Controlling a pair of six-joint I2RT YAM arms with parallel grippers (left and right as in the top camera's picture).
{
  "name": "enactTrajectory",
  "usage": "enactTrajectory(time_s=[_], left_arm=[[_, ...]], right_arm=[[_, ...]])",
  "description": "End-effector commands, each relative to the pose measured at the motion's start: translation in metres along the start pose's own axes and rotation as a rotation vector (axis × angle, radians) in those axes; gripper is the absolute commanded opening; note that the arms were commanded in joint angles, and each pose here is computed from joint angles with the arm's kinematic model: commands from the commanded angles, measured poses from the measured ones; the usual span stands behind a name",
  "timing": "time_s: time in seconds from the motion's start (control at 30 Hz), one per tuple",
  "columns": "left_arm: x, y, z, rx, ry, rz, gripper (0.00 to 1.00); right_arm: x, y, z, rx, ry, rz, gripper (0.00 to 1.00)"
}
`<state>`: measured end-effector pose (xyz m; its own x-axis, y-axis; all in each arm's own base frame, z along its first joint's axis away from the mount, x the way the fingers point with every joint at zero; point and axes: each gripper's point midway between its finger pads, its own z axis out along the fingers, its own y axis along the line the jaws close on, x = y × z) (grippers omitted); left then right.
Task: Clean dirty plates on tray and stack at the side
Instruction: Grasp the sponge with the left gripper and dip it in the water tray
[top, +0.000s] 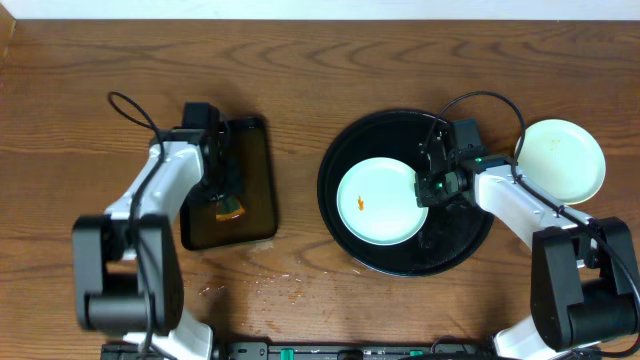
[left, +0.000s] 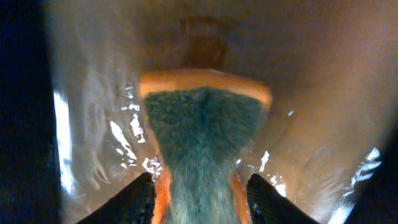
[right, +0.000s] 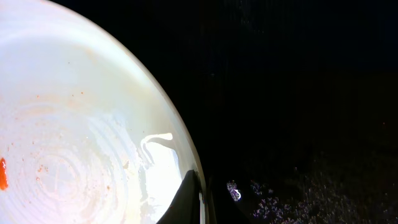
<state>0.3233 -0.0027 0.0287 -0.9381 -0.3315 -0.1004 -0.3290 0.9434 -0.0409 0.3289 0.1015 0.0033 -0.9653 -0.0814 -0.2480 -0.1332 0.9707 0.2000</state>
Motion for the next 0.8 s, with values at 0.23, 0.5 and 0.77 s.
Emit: enactTrajectory(time_s=[0.23, 0.5, 0.77], left_arm=[[-0.012, 0.007, 0.008, -0.041, -0.067, 0.012, 0.54], [-0.003, 0.003, 0.036, -0.021, 0.004, 0.013, 0.08], [-0.026, -0.006, 0.0, 0.015, -0.106, 0.061, 0.34]], right_arm=[[0.01, -0.012, 0.009, 0.052, 0.035, 0.024, 0.02], [0.01, -0.012, 0.009, 0.052, 0.035, 0.024, 0.02], [0.011, -0.011, 0.009, 0.051, 0.04, 0.024, 0.02]])
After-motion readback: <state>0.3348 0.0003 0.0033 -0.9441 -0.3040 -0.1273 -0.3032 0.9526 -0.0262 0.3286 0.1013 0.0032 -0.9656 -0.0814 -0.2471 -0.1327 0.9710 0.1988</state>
